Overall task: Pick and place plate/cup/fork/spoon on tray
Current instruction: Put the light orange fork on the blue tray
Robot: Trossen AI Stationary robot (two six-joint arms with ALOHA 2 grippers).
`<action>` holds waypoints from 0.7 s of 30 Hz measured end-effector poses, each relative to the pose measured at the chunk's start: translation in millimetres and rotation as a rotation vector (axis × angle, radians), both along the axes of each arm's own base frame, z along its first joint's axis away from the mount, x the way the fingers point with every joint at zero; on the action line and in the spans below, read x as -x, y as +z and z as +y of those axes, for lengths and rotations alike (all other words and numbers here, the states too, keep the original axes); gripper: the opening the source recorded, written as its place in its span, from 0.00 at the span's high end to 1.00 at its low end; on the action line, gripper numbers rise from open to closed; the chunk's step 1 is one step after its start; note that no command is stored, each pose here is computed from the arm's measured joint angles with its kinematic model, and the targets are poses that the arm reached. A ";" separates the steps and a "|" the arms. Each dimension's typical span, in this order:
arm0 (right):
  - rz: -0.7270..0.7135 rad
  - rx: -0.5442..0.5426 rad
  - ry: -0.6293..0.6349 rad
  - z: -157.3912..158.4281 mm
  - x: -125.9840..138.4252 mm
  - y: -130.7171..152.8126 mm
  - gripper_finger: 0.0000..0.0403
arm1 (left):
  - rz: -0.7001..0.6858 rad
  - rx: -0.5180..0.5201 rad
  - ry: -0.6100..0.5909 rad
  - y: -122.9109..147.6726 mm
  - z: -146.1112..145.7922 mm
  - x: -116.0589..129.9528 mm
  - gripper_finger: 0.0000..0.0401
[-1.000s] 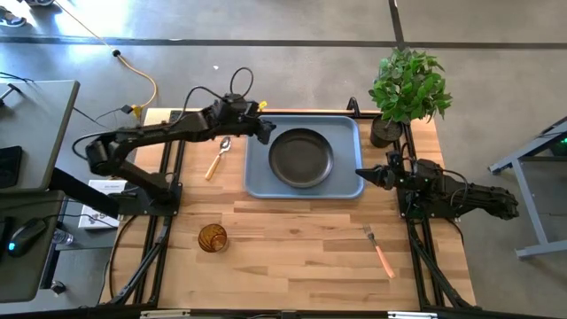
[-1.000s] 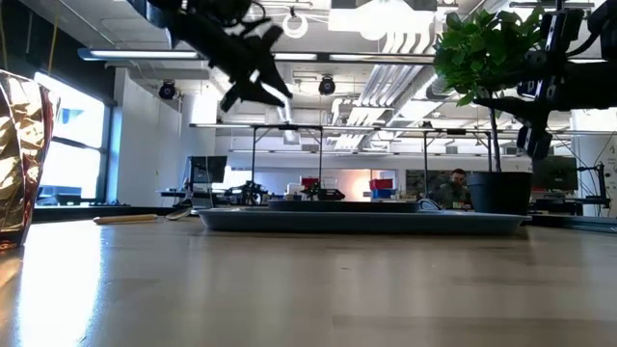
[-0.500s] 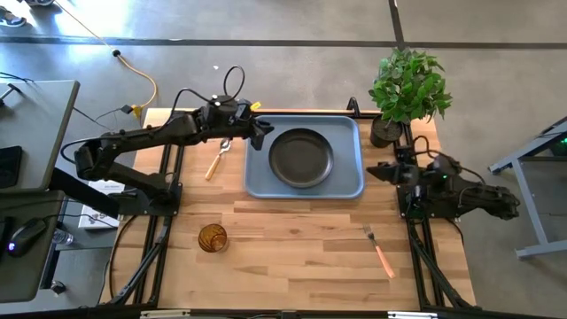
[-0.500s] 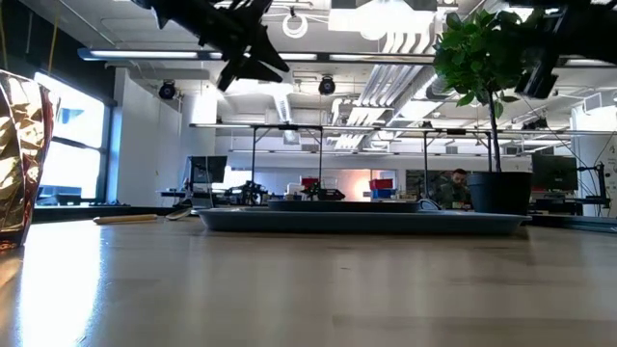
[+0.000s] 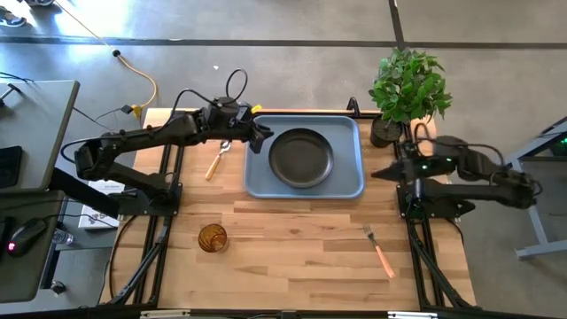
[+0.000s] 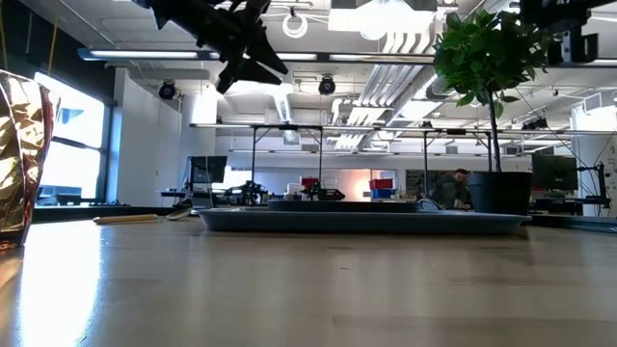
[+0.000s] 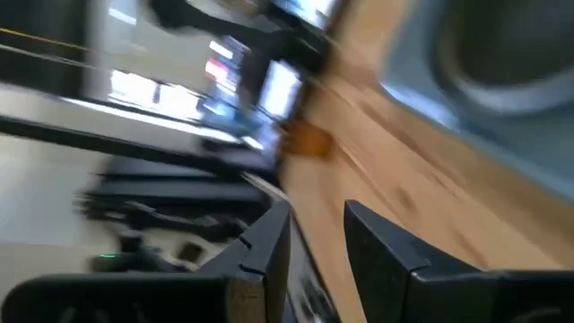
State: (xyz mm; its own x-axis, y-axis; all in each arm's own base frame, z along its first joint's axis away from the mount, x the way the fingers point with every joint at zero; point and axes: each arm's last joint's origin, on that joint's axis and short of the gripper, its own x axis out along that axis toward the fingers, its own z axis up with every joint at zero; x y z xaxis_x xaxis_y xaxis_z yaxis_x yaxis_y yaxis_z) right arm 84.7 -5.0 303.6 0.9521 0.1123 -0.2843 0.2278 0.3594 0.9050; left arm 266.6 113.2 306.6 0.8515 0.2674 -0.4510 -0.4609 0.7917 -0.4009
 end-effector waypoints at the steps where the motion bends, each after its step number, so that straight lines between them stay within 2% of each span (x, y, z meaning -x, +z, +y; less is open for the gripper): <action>1: 0.074 -0.022 0.017 1.0 -4.0 0.6 0.76 | 0.000 0.000 -0.003 0.0 -0.8 -0.3 0.73; 7: 0.450 -0.080 0.112 11.9 -33.5 -3.2 0.76 | 0.000 0.000 -0.019 0.0 -5.0 -2.1 0.73; 14: 0.648 -0.116 0.161 33.6 -67.3 -14.7 0.76 | 0.003 -0.010 -0.040 0.0 -9.4 -3.8 0.73; 21: 0.837 -0.174 0.183 63.0 -82.5 -34.2 0.76 | 0.005 -0.016 -0.054 0.0 -12.3 -4.9 0.73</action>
State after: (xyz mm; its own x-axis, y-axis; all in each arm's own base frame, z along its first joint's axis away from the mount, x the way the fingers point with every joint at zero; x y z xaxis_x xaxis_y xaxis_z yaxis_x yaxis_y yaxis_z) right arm 167.3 58.0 269.5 0.4010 0.3499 -0.8466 0.7945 0.3272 0.5116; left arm 271.4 100.9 306.5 0.8626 0.2285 -0.4513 -0.4194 0.8219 -0.3854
